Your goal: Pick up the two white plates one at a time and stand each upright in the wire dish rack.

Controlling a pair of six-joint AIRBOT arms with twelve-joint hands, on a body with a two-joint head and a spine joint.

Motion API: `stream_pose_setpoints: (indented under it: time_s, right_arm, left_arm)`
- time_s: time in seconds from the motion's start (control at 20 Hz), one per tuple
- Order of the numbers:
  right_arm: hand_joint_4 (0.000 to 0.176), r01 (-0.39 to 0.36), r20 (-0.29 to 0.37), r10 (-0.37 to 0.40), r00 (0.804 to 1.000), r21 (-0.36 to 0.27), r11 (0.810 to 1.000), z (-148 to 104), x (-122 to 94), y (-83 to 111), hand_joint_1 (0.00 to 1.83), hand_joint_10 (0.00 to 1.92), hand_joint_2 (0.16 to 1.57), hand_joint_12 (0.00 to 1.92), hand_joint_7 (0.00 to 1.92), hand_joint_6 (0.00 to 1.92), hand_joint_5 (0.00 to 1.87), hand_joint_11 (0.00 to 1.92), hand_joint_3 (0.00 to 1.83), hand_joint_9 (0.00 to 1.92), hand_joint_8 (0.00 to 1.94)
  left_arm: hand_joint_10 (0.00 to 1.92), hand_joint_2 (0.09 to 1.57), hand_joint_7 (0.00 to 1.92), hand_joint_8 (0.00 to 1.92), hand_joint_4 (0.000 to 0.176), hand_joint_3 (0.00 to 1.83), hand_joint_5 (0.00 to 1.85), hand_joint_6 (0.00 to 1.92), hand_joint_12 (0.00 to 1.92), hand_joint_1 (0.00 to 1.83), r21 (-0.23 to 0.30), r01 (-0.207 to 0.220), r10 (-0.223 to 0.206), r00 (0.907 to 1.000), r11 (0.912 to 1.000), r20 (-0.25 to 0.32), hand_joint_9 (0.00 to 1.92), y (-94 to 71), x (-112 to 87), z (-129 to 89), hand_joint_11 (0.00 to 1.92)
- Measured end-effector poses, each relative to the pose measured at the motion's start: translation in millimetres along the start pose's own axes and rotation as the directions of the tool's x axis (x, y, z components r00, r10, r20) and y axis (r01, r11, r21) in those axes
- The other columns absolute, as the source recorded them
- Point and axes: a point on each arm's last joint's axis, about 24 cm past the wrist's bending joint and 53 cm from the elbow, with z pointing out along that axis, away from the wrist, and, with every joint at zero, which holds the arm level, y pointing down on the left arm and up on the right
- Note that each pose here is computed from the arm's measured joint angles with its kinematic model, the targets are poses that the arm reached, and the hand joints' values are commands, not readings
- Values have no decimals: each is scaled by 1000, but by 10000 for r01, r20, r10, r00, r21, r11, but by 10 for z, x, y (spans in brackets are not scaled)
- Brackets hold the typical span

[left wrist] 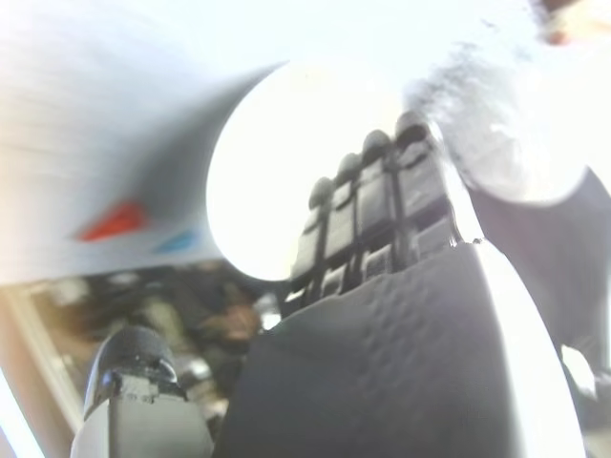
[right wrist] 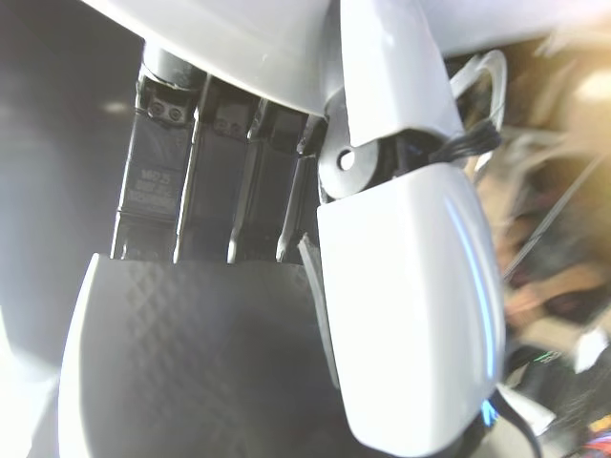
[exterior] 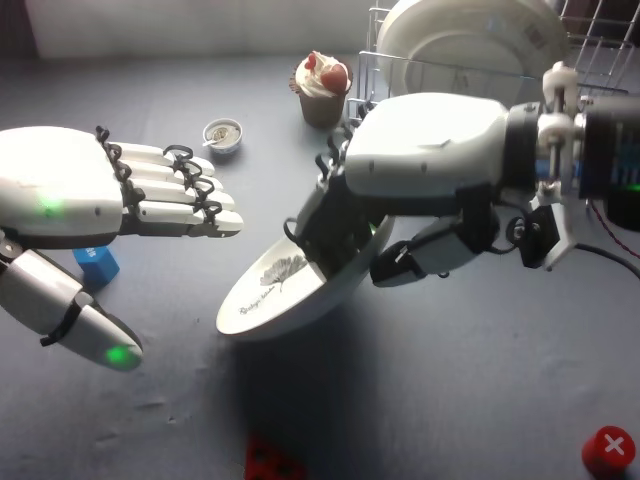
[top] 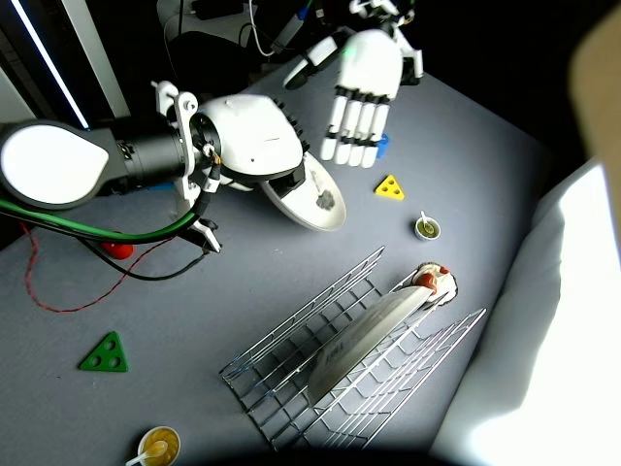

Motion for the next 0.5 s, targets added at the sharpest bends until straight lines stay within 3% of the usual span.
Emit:
stream_pose_setpoints:
  time_s: [0.1, 0.2, 0.5]
  right_arm:
    - [0, -629, 171, 630, 9979, -100, 9980, 1, -111, 69, 1496, 729, 1040, 1268, 1110, 903, 979, 1074, 0, 1130, 529]
    - [0, -1024, 367, 1029, 9940, -159, 9946, -30, -223, 103, 1493, 825, 1056, 1314, 1074, 918, 954, 1043, 1, 1071, 583]
    - [0, -2778, 760, 2757, 9582, 184, 9605, -204, -461, 5, 1495, 785, 1048, 1267, 1103, 928, 960, 1063, 1, 1083, 541]
  left_arm:
    - [2, 919, 68, 1, 0, 2, 47, 1, 16, 0, 58, -1, -1, 9993, 10000, 368, 74, -12, -141, -14, 70]
    - [10, 916, 87, 10, 0, 0, 63, 8, 23, 0, 37, 155, -158, 9958, 9999, 901, 96, -3, -318, -50, 87]
    - [6, 905, 97, 5, 0, 0, 70, 4, 27, 0, -672, 161, -89, 9942, 9976, 1068, 103, 174, -393, -118, 100]
